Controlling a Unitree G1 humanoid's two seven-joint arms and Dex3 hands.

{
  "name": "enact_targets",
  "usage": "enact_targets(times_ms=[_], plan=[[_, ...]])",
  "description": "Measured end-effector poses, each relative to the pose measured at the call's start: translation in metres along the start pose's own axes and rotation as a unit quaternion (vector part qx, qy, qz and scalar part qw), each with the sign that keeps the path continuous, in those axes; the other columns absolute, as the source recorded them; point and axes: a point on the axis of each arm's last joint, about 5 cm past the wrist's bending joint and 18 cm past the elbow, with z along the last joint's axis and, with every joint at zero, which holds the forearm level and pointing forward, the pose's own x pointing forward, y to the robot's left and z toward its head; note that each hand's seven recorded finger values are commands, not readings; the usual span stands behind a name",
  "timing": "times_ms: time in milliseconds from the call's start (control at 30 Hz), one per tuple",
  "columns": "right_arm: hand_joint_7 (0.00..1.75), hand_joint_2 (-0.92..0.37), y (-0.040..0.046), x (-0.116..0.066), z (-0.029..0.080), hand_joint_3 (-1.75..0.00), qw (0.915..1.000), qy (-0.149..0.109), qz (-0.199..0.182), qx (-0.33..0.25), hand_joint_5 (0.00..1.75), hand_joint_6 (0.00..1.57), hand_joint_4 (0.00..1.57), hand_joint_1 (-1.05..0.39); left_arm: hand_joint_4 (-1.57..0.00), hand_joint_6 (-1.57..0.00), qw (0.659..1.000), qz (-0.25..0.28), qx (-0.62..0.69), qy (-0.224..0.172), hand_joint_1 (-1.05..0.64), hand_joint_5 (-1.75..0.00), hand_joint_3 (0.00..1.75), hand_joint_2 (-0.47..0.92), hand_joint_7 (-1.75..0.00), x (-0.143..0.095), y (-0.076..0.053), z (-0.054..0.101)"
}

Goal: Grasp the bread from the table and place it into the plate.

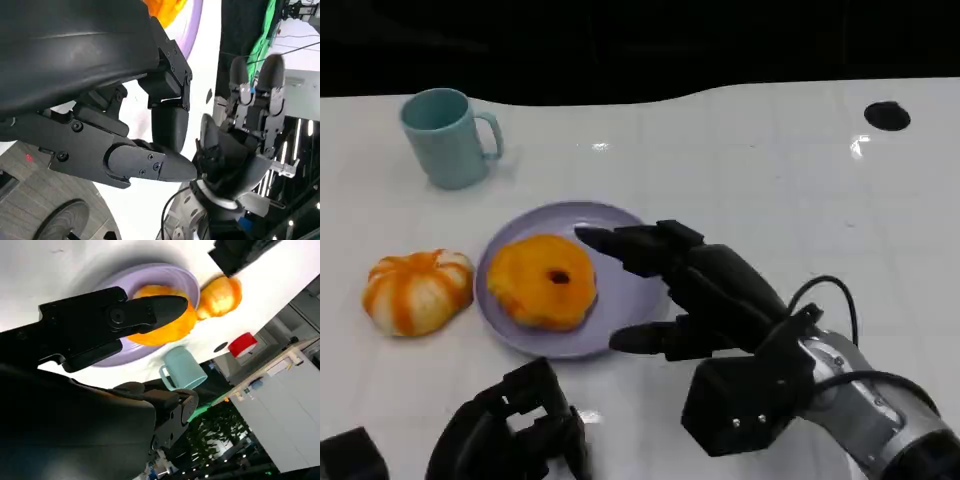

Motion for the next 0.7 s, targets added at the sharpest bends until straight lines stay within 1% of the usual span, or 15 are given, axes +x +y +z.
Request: enact_targets(times_ms=[67,100,133,200,233,267,300,333,400,500,533,567,633,667,700], plan=[[0.1,-0.91,-0.0027,-0.006,-0.001,-0.08,0.9999,-0.006,-0.007,-0.004,0.65,0.38,0.06,-0.34,-0.82,-0.71,1.0,0.0,0.0,0.0,-0.64,-1.75,0.24,0.92,-1.57,0.0,0.0,0.0],[0.13,-0.9,-0.0041,-0.009,-0.002,-0.08,0.9999,-0.009,-0.012,-0.007,0.7,0.46,0.12,-0.27,-0.82,-0.71,1.0,0.0,0.0,0.0,-0.64,-1.75,0.24,0.92,-1.57,0.0,0.0,0.0],[0.14,-0.89,-0.0052,-0.012,-0.003,-0.07,0.9997,-0.011,-0.016,-0.013,0.72,0.49,0.14,-0.24,-0.82,-0.71,1.0,0.0,0.0,0.0,-0.64,-1.75,0.25,0.92,-1.57,0.0,0.0,0.0],[0.18,-0.87,-0.0071,-0.019,-0.005,-0.09,0.999,-0.013,-0.029,-0.03,0.75,0.64,0.28,-0.15,-0.82,-0.7,1.0,0.0,0.001,0.001,-0.64,-1.75,0.25,0.92,-1.58,0.0,0.0,0.0],[0.18,-0.85,-0.0081,-0.022,-0.006,-0.14,0.9985,-0.015,-0.036,-0.039,0.75,0.71,0.34,-0.13,-0.82,-0.7,1.0,0.0,0.001,0.001,-0.64,-1.75,0.25,0.92,-1.58,0.0,0.0,0.0],[0.15,-0.75,-0.0096,-0.025,-0.008,-0.34,0.9977,-0.017,-0.042,-0.05,0.76,0.77,0.39,-0.13,-0.82,-0.7,1.0,0.0,0.001,0.001,-0.64,-1.75,0.25,0.92,-1.58,0.0,0.0,0.0],[0.15,-0.59,-0.0113,-0.028,-0.009,-0.62,0.9969,-0.019,-0.049,-0.059,0.84,0.85,0.45,-0.12,-0.82,-0.7,1.0,0.0,0.001,0.001,-0.64,-1.75,0.25,0.92,-1.58,0.0,0.0,0.0],[0.15,-0.53,-0.0131,-0.031,-0.011,-0.73,0.9959,-0.02,-0.056,-0.068,0.89,0.89,0.49,-0.11,-0.82,-0.71,1.0,-0.001,0.001,0.001,-0.64,-1.75,0.24,0.92,-1.58,0.0,0.0,0.0],[0.19,-0.48,-0.0166,-0.039,-0.014,-0.82,0.9928,-0.029,-0.07,-0.093,0.99,0.99,0.6,-0.09,-0.83,-0.71,1.0,0.0,0.0,0.001,-0.65,-1.75,0.24,0.92,-1.58,0.0,0.0,0.0],[0.26,-0.48,-0.0211,-0.05,-0.02,-0.84,0.9876,-0.044,-0.082,-0.127,1.11,1.08,0.74,-0.09,-0.82,-0.71,1.0,-0.001,0.0,0.001,-0.65,-1.75,0.23,0.92,-1.58,0.001,0.0,0.0],[0.35,-0.52,-0.0227,-0.053,-0.021,-0.84,0.986,-0.048,-0.086,-0.135,1.24,1.09,0.76,-0.11,-0.82,-0.71,1.0,-0.001,0.001,0.001,-0.65,-1.75,0.23,0.92,-1.58,0.001,0.0,0.0],[0.48,-0.53,-0.0244,-0.057,-0.023,-0.84,0.9844,-0.053,-0.088,-0.142,1.32,1.05,0.76,-0.12,-0.82,-0.71,1.0,0.0,0.001,0.001,-0.65,-1.75,0.23,0.92,-1.58,0.002,-0.001,0.0],[0.88,-0.62,-0.027,-0.064,-0.026,-0.75,0.9826,-0.057,-0.095,-0.149,1.52,0.96,0.79,-0.16,-0.82,-0.71,1.0,0.0,0.002,0.003,-0.65,-1.75,0.23,0.92,-1.58,0.002,-0.001,0.0],[1.01,-0.63,-0.0276,-0.067,-0.027,-0.76,0.9821,-0.058,-0.096,-0.151,1.6,0.93,0.79,-0.17,-0.82,-0.71,1.0,0.0,0.002,0.004,-0.65,-1.75,0.23,0.92,-1.58,0.002,-0.001,0.0],[1.08,-0.64,-0.0278,-0.071,-0.028,-0.77,0.9816,-0.059,-0.098,-0.153,1.64,0.92,0.79,-0.17,-0.82,-0.7,1.0,0.0,0.002,0.004,-0.65,-1.75,0.23,0.92,-1.58,0.002,-0.001,0.0]])
